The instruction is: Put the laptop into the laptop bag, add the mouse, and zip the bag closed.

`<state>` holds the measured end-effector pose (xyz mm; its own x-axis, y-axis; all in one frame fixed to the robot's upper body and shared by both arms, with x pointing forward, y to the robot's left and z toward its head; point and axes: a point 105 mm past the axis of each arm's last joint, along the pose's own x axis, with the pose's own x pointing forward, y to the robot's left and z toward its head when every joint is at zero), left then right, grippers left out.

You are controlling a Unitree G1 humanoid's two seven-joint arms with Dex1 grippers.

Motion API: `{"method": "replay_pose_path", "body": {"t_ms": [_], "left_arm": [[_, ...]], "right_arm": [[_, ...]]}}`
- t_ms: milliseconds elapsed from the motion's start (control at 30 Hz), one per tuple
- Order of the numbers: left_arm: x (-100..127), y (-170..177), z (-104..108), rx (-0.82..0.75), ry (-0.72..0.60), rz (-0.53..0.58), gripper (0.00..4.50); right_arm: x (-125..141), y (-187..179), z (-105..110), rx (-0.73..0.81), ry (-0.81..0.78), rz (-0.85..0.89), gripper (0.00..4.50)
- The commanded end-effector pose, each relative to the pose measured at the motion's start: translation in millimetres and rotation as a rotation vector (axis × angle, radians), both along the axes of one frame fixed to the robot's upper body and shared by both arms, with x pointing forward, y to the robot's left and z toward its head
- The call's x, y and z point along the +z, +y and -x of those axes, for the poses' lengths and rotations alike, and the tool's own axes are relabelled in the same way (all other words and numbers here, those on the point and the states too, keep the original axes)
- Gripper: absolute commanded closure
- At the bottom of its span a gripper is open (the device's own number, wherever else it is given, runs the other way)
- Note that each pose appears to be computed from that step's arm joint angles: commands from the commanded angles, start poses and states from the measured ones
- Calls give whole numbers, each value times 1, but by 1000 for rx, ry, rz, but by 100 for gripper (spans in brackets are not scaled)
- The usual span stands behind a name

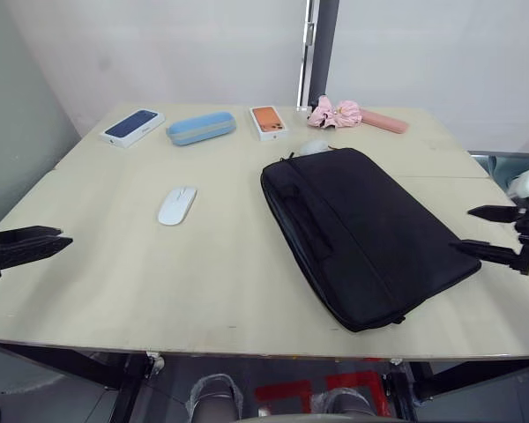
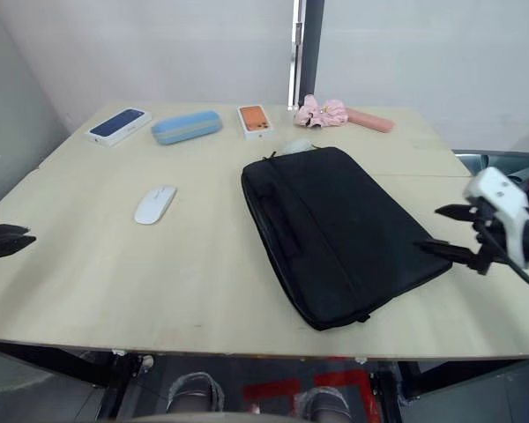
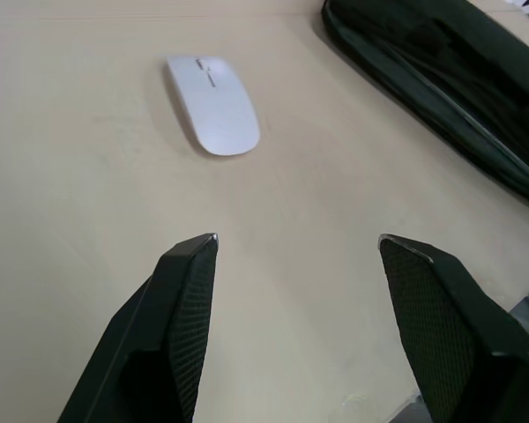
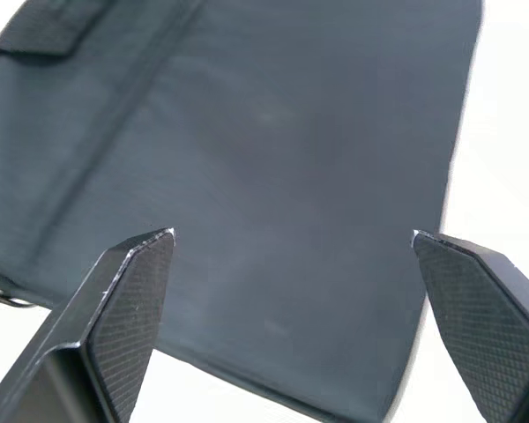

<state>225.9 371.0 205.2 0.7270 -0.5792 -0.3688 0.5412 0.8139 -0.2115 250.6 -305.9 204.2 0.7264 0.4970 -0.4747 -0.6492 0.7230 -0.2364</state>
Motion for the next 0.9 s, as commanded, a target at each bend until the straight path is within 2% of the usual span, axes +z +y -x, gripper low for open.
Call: {"method": "replay_pose_path", "body": {"t_ms": [33,133,233,333,400,500,600,667,767,900], "left_arm": [[4,4,-5,23,-6,-61,143],[8,-5,-8,-9,-33,-63,143],[13,-14,-11,-51,-75,-48,143],[2,-19,-16,-60,-65,-63,143],[-11,-23,-25,-62,-70,-112,143],[-12,-24,-39,-29,-117,-122,143],[-15,-30,-59,16,-180,-159,143],[-19,-40,-71,44,-202,-142,143],[-27,-63,-76,35,-200,-91,143],[-37,-77,-78,66,-213,-96,143]], "right_arm": [[17,-23,3,-61,-91,79,2],[24,-38,4,-101,-111,91,2],[27,-36,3,-82,-126,78,2],[27,-25,2,-41,-138,62,2],[33,-8,-1,9,-161,-3,2],[35,12,-6,60,-166,-21,2],[43,57,-4,214,-195,-59,2],[51,84,-1,308,-232,-99,2],[66,126,8,458,-282,-166,2],[74,161,13,576,-308,-185,2]]}}
